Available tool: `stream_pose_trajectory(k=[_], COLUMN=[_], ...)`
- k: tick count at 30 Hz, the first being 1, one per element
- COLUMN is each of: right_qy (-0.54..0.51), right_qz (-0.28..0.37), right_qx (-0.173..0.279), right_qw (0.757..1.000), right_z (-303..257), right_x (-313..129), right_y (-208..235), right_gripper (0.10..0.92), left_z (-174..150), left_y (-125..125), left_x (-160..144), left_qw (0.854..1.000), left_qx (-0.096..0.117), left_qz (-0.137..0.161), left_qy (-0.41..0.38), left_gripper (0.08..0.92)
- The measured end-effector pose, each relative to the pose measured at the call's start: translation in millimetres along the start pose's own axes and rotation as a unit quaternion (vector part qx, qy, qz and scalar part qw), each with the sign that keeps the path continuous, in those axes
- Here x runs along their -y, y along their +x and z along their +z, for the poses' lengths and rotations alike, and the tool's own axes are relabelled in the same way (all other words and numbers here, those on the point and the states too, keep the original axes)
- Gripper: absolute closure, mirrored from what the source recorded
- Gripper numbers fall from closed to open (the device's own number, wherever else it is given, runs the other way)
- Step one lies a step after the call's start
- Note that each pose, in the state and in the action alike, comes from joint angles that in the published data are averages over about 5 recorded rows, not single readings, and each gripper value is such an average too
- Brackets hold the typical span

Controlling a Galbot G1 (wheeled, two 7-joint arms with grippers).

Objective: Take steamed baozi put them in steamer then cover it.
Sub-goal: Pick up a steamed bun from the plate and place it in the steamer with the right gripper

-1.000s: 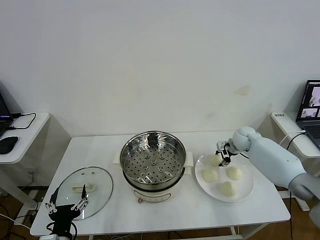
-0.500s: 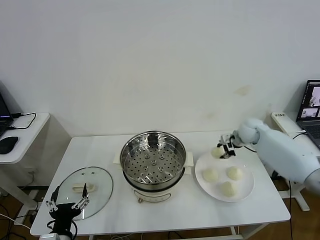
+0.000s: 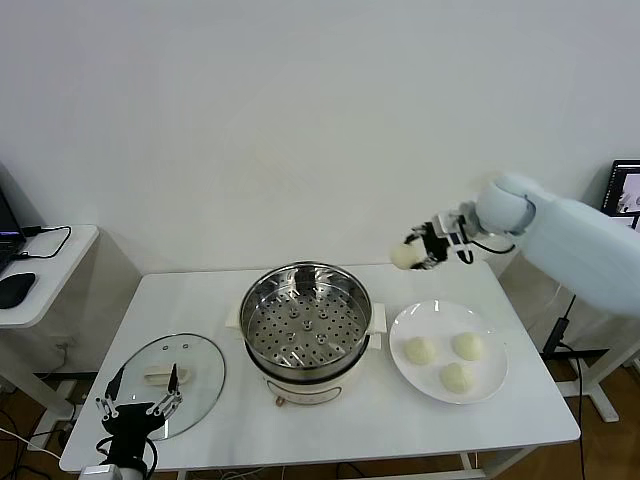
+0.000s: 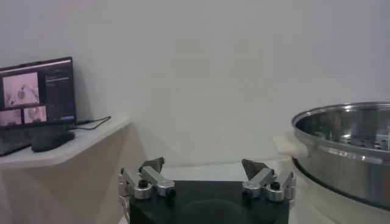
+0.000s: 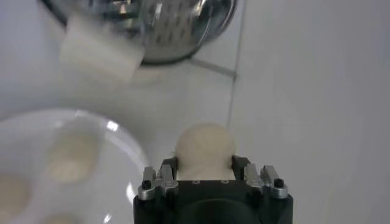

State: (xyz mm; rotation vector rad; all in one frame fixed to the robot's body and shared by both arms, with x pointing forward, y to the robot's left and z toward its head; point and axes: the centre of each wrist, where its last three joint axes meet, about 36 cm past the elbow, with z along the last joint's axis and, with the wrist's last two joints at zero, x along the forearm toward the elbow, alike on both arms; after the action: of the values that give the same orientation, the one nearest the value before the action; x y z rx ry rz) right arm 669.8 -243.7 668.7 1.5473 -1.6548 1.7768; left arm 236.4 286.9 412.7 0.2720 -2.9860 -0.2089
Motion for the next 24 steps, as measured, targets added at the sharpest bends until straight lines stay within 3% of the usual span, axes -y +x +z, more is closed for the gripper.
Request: stream_pose_trajectory(k=[13, 24], right_qy=[0.162, 0.276], right_qz=[-0.060, -0.094], right_qx=[0.045, 0.044], right_qw=[0.984, 0.955], right_z=[-95.0, -126.6], right_x=[34.2, 34.1], right_y=[-71.2, -131.6], right_gripper=[0.462, 0.462], left_z=[6.5, 9.1], left_y=[-4.8, -7.8], left_x=[-8.9, -12.1], left_qw=[1.000, 1.000], left_qx=[-0.001, -0.001], left_qz=[-0.015, -0.021], left_qy=[-0.002, -0.003], left_gripper=[0.177, 0.177])
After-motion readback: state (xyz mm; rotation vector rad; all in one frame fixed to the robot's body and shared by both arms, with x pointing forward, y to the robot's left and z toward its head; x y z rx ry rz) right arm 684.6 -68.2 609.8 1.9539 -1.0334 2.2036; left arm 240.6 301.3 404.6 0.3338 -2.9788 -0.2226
